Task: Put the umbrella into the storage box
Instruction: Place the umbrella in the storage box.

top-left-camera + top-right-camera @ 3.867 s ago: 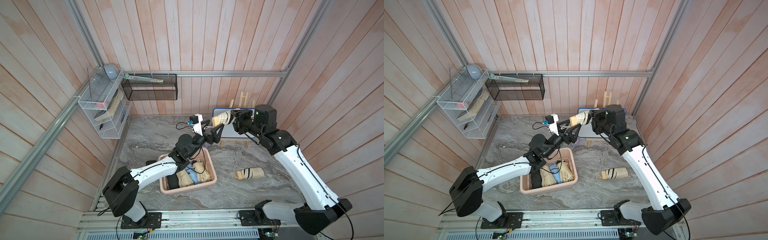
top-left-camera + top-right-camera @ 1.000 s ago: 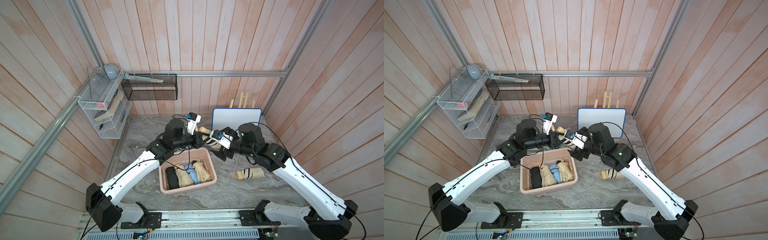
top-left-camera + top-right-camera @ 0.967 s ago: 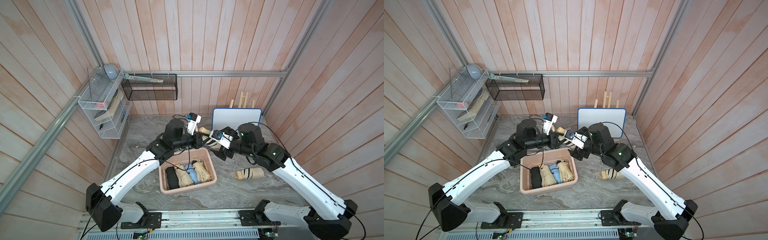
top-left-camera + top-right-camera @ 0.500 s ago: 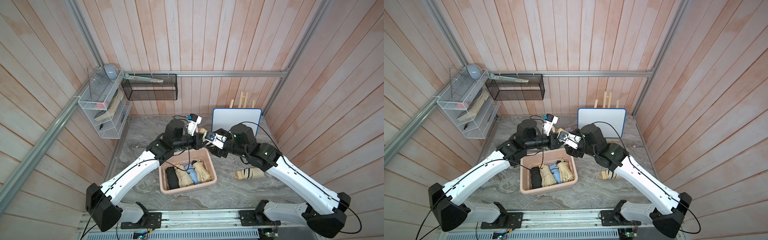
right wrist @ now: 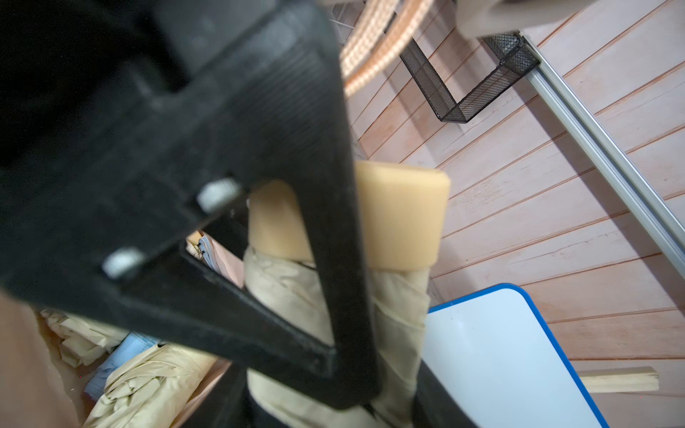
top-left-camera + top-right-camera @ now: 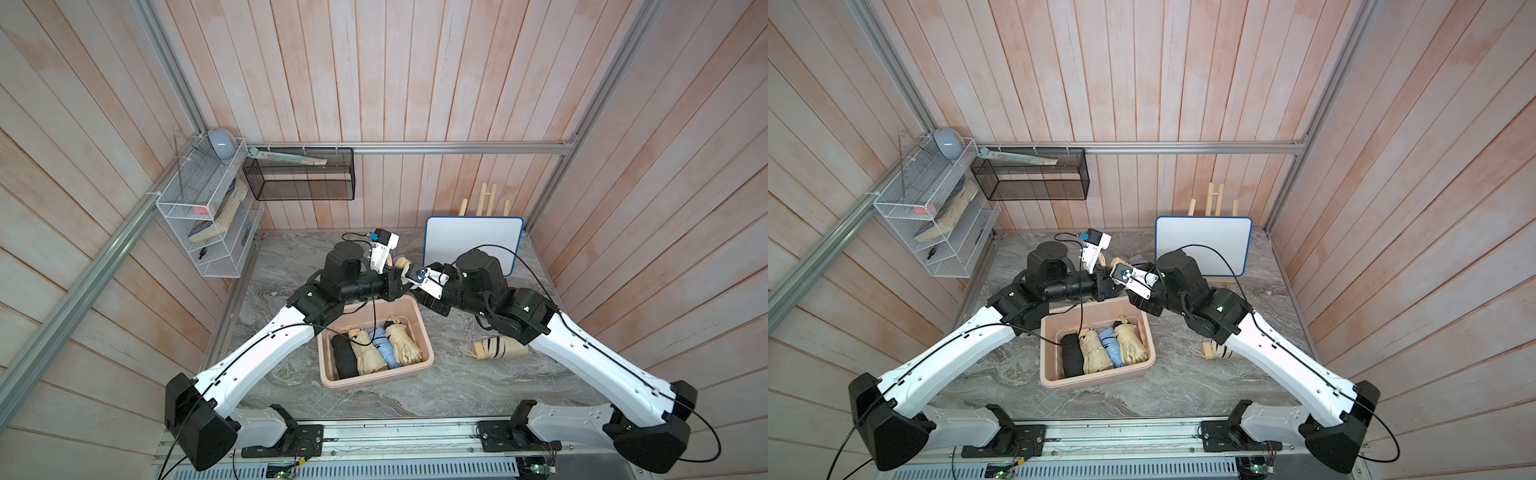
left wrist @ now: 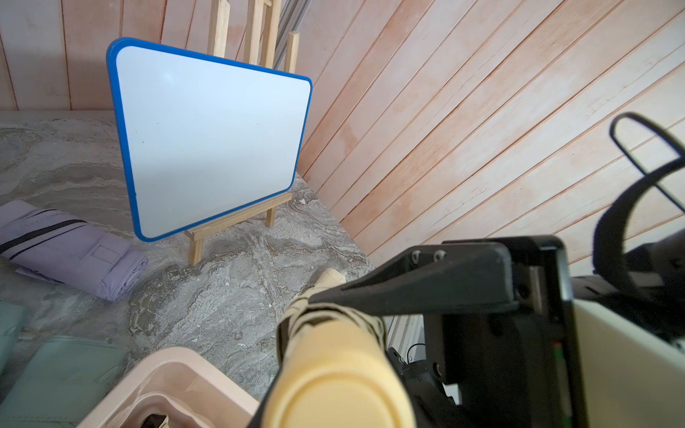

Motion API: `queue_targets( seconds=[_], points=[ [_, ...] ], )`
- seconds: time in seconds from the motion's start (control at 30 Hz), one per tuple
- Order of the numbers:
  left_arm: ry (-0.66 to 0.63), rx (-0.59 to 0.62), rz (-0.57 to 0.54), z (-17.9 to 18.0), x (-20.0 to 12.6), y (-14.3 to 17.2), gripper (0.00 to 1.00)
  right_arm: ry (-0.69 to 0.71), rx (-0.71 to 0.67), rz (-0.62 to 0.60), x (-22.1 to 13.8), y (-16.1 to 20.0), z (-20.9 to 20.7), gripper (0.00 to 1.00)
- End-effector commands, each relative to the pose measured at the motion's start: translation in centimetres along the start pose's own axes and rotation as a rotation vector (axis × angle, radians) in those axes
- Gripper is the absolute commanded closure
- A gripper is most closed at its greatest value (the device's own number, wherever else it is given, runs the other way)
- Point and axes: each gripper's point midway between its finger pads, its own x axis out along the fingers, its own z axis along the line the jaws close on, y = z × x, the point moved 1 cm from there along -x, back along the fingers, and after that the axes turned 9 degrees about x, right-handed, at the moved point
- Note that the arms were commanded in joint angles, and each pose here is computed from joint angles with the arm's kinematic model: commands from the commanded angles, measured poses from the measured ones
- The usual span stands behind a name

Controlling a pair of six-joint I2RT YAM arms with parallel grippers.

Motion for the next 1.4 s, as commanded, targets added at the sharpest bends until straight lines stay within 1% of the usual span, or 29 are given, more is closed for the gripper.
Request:
queue_targets(
  seconds=[0.0,0.07,0.17,0.27,0.3,0.33,0.37,0.47,0.6,0.67,0.77,0.9,1.0,1.07,1.17,1.27,1.37],
  points=[
    [0.106,0.058,-0.128,-3.2,-2.0,-2.9,0.73,0.025,0.058,-0.037,-0.2,-1.1,-0.1,0.53],
    [0.108,0.063,-0.148,-3.5,-2.6,-2.9,0.59,0.016,0.086,-0.046,-0.2,-1.3,0.3,0.55],
    [0.098,0.06,-0.191,-3.7,-3.8,-3.0,0.35,0.01,0.142,-0.063,-0.3,-1.6,0.9,0.57],
    [0.076,0.06,-0.227,-3.8,-5.2,-2.8,0.18,0.015,0.224,-0.098,-0.4,-2.3,1.1,0.59],
    [0.068,0.062,-0.233,-3.7,-5.6,-2.5,0.13,0.013,0.242,-0.102,-0.2,-2.4,1.3,0.6],
    [0.056,0.062,-0.244,-3.7,-6.1,-2.3,0.05,0.011,0.261,-0.107,-0.2,-2.6,1.6,0.61],
    [0.039,0.059,-0.256,-3.6,-6.7,-2.2,0.0,0.014,0.277,-0.108,-0.1,-2.7,1.9,0.61],
    [-0.035,0.049,-0.297,-3.1,-8.8,-1.7,0.0,0.009,0.32,-0.1,0.1,-2.8,2.9,0.62],
    [-0.221,0.003,-0.386,-1.0,-12.5,-1.2,0.0,0.001,0.394,-0.099,0.5,-3.0,4.6,0.63],
    [-0.345,-0.039,-0.43,0.5,-14.7,-0.6,0.0,-0.002,0.459,-0.103,0.8,-3.2,5.5,0.65],
    [-0.48,-0.093,-0.478,2.1,-17.6,0.3,0.0,-0.016,0.564,-0.108,1.7,-3.4,7.0,0.67],
    [-0.624,-0.165,-0.5,3.7,-20.6,1.9,0.01,-0.036,0.705,-0.107,3.1,-4.2,9.0,0.69],
    [-0.755,-0.238,-0.504,5.3,-22.8,3.6,0.02,-0.047,0.843,-0.072,4.5,-4.2,10.5,0.71],
    [-0.8,-0.254,-0.5,5.7,-23.8,4.4,0.02,-0.04,0.956,-0.024,5.6,-3.5,11.1,0.72],
    [-0.831,-0.269,-0.489,5.9,-24.5,4.9,0.03,-0.034,1.071,0.045,7.0,-2.6,12.2,0.74],
    [-0.857,-0.291,-0.479,6.1,-25.0,5.4,0.03,-0.037,1.137,0.096,8.4,-1.8,13.2,0.75],
    [-0.864,-0.318,-0.476,6.1,-25.4,5.9,0.03,-0.035,1.182,0.135,9.7,-1.5,14.0,0.78]
  ],
)
